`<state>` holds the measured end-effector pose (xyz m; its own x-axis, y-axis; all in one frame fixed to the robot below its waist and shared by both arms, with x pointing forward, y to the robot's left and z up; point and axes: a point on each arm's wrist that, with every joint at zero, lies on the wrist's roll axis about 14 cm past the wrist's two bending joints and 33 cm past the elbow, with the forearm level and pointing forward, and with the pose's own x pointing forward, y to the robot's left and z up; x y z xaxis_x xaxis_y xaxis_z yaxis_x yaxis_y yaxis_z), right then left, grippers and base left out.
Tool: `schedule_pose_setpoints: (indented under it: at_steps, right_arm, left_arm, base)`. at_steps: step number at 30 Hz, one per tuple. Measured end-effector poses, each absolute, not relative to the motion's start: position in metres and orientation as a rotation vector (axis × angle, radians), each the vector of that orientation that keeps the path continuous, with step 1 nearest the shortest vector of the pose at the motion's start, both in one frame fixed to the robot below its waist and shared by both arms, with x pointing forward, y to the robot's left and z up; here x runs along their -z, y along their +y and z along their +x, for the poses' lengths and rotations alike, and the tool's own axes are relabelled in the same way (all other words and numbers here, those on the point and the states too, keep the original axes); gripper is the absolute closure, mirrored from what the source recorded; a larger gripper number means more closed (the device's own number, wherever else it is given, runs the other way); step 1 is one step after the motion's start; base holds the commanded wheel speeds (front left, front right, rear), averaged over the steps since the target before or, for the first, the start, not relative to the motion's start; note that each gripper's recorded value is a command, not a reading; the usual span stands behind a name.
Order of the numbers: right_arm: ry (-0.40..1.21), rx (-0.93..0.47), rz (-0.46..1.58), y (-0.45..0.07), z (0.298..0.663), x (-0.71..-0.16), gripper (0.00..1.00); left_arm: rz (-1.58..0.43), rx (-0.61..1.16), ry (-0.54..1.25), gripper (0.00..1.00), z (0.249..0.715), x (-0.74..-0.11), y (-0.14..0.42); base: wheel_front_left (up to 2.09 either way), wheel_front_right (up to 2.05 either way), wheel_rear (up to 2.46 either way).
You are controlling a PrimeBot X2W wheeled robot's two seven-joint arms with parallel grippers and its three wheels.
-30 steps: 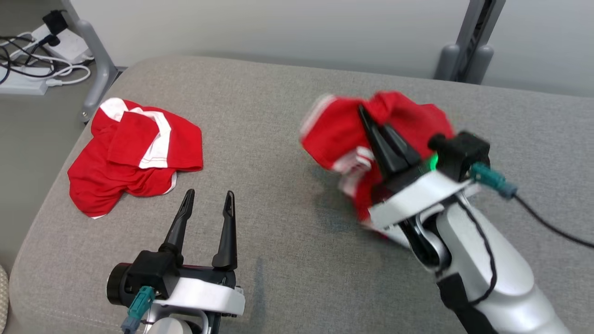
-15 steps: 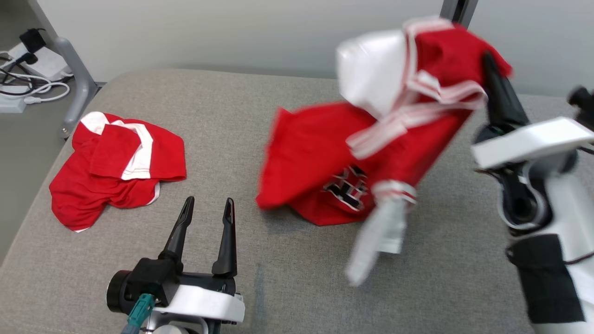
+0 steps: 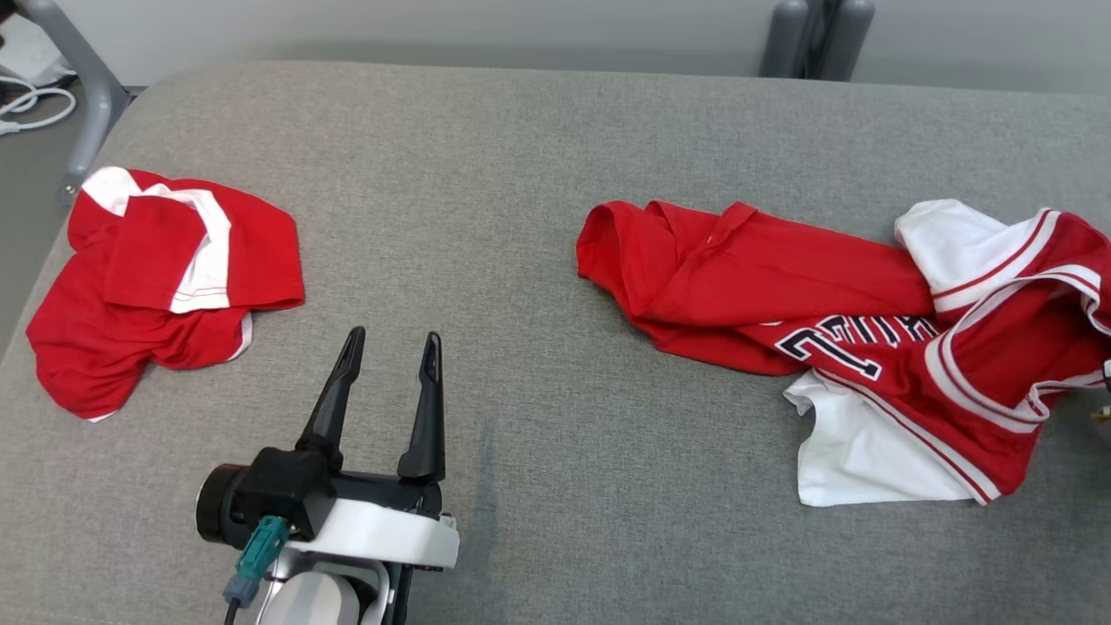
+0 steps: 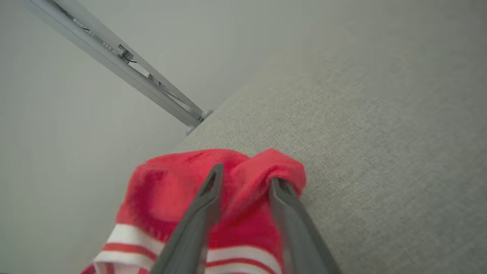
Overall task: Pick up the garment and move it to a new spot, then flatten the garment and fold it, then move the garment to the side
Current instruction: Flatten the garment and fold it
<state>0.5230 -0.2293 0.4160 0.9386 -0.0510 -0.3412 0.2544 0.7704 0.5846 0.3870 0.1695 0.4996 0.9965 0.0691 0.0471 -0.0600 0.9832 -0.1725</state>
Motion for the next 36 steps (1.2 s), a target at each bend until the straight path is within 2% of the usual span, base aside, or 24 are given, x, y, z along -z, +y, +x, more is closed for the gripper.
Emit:
schedule_pose_setpoints:
  at_steps: [4,7,13,24,30,36]
  right_arm:
    - [0.329,0.225,0.674,-0.244,0.521,-0.411,0.0]
    - [0.339,0.205,0.607,-0.244,0.516,-0.415,0.0]
    - [0.11,0.05,0.438,-0.22,0.524,-0.483,0.0]
    - [-0.116,-0.135,0.365,-0.17,0.463,-0.54,0.0]
    - [-0.135,-0.153,0.358,-0.15,0.428,-0.533,0.0]
    - [-0.074,-0.15,0.332,-0.143,0.402,-0.508,0.0]
  left_arm:
    - [-0.173,-0.044,-0.053,0.0,0.394,-0.499,0.163]
    - [-0.175,-0.035,-0.067,0.0,0.394,-0.504,0.161]
    - [-0.184,-0.027,-0.122,0.0,0.39,-0.523,0.16]
    - [-0.208,-0.031,-0.187,0.0,0.374,-0.545,0.159]
    - [-0.213,-0.024,-0.189,0.0,0.373,-0.546,0.156]
    - [-0.223,-0.017,-0.155,0.0,0.372,-0.536,0.151]
  base:
    - [0.0,0.0,0.0]
    - [0.0,0.0,0.0]
    - [0.0,0.0,0.0]
    - [0.0,0.0,0.0]
    - [0.0,0.0,0.0]
    - [0.0,0.0,0.0]
